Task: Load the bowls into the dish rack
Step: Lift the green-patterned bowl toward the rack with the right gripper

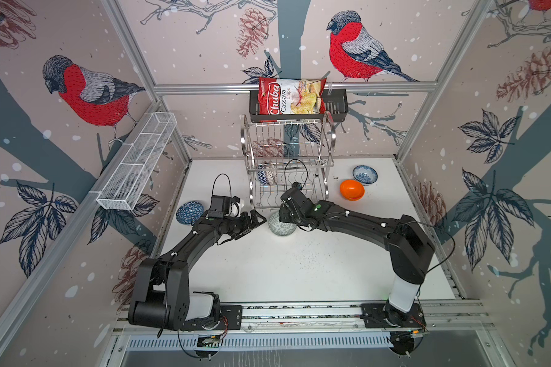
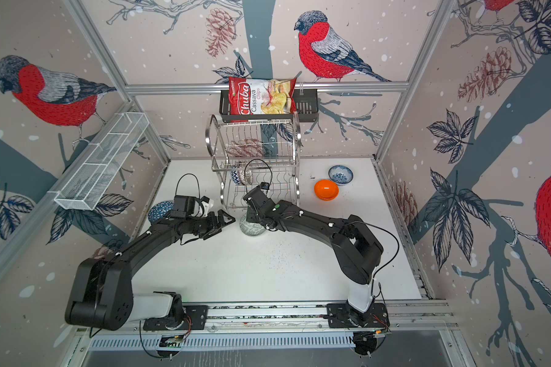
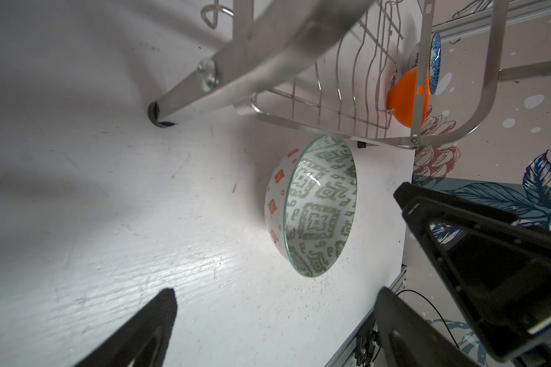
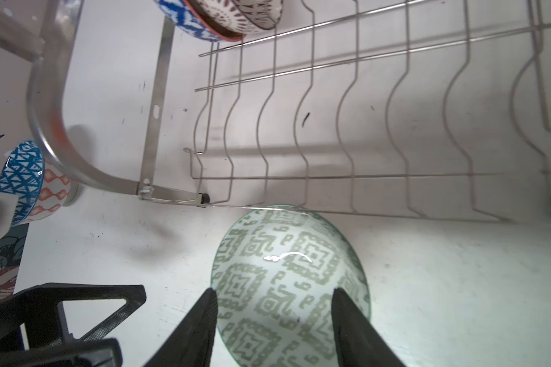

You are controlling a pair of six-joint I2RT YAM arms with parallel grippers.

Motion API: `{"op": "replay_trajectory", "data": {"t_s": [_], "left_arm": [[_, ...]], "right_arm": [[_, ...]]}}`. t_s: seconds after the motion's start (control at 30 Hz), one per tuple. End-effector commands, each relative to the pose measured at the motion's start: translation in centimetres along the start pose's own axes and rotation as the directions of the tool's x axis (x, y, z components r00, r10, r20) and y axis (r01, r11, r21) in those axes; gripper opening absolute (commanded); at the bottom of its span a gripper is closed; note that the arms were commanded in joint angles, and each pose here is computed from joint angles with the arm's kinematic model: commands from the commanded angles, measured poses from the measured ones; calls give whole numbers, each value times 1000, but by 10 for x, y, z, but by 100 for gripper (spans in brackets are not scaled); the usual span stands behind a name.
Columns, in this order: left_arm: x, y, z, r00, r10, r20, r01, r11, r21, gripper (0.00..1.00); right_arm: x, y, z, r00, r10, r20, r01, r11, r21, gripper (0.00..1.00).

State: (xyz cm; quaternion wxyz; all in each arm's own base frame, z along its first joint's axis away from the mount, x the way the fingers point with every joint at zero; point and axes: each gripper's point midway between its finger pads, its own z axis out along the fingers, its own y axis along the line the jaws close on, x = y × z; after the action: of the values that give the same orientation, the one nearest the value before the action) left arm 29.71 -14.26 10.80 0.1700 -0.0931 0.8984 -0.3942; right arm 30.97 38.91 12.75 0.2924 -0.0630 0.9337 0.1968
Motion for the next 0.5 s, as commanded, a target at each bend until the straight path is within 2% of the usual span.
{"op": "replay_trajectory", "data": {"t_s": [0.0,0.33,0.47], "left_arm": [[-4,-2,-9,1000,-14,27,13,999,47,97],[8,34,-21,984,-169,54,164,983,79,97],[6,36,-24,980,-187,68,181,980,88,97]], "right_arm": [[4,12,7,998,-59,-27,59,998,-10,59],[29,36,42,986,-97,-139,89,994,-61,61],[39,40,50,977,-115,-179,107,993,-54,61]]}}
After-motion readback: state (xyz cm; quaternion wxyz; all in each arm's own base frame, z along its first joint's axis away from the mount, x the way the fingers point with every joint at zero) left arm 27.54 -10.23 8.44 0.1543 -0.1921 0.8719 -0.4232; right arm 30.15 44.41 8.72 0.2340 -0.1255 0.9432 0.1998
